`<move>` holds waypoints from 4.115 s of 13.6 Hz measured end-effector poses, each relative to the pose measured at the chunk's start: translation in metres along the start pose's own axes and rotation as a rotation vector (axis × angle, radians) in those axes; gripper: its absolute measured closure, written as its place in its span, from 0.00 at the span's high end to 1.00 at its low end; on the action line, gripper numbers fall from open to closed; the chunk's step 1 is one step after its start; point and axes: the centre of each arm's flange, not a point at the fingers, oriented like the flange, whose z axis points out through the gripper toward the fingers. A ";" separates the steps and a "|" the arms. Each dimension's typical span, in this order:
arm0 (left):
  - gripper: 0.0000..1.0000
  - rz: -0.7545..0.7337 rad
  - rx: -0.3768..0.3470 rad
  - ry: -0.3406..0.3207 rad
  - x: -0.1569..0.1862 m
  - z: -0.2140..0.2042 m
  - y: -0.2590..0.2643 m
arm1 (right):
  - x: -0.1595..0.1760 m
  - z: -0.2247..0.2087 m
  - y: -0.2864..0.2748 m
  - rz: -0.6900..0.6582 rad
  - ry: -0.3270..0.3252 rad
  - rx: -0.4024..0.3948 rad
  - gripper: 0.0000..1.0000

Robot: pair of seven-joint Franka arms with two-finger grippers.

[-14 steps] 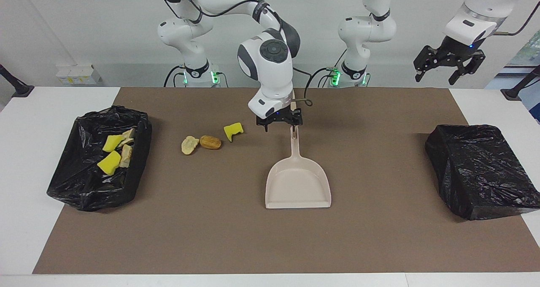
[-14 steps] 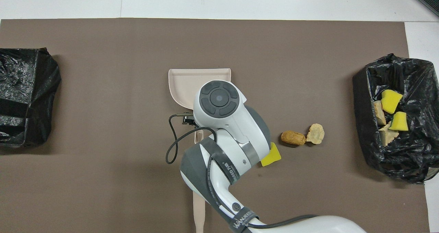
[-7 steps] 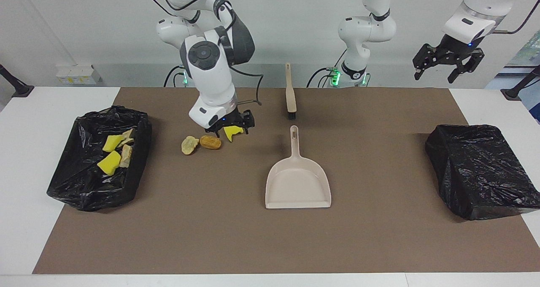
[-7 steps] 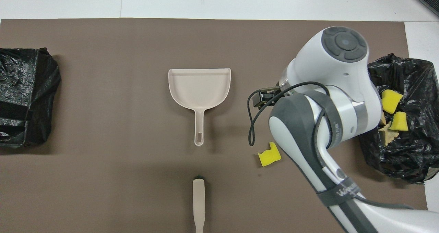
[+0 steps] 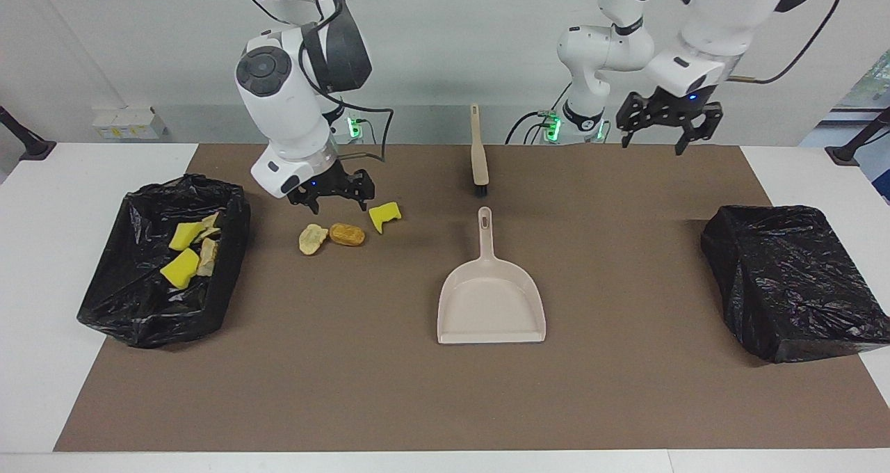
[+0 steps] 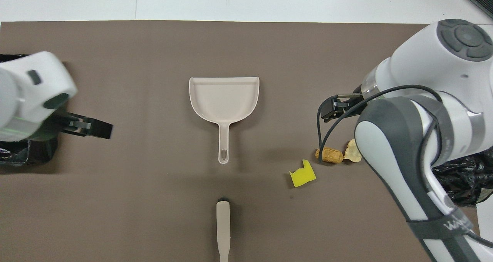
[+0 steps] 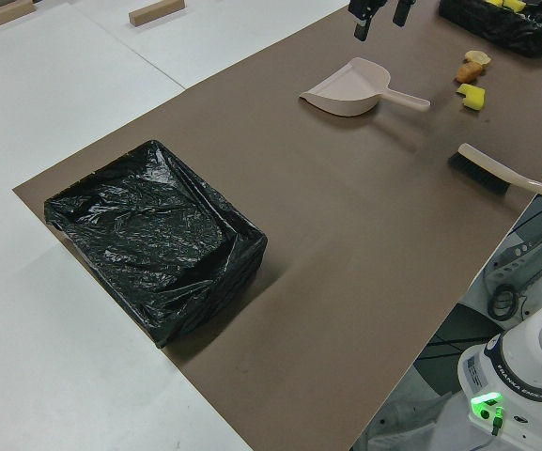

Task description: Sweep and dump trash in bin

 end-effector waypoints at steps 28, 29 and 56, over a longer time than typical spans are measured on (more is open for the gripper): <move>0.33 -0.200 -0.045 0.082 0.013 0.238 0.209 | -0.125 0.050 -0.043 0.062 0.069 0.008 1.00; 0.33 -0.190 -0.043 0.083 0.014 0.238 0.208 | -0.127 0.054 -0.048 0.050 0.067 0.006 1.00; 0.33 1.222 0.026 -0.276 -0.036 0.182 -0.064 | -0.365 0.254 -0.314 0.300 0.198 -0.012 0.93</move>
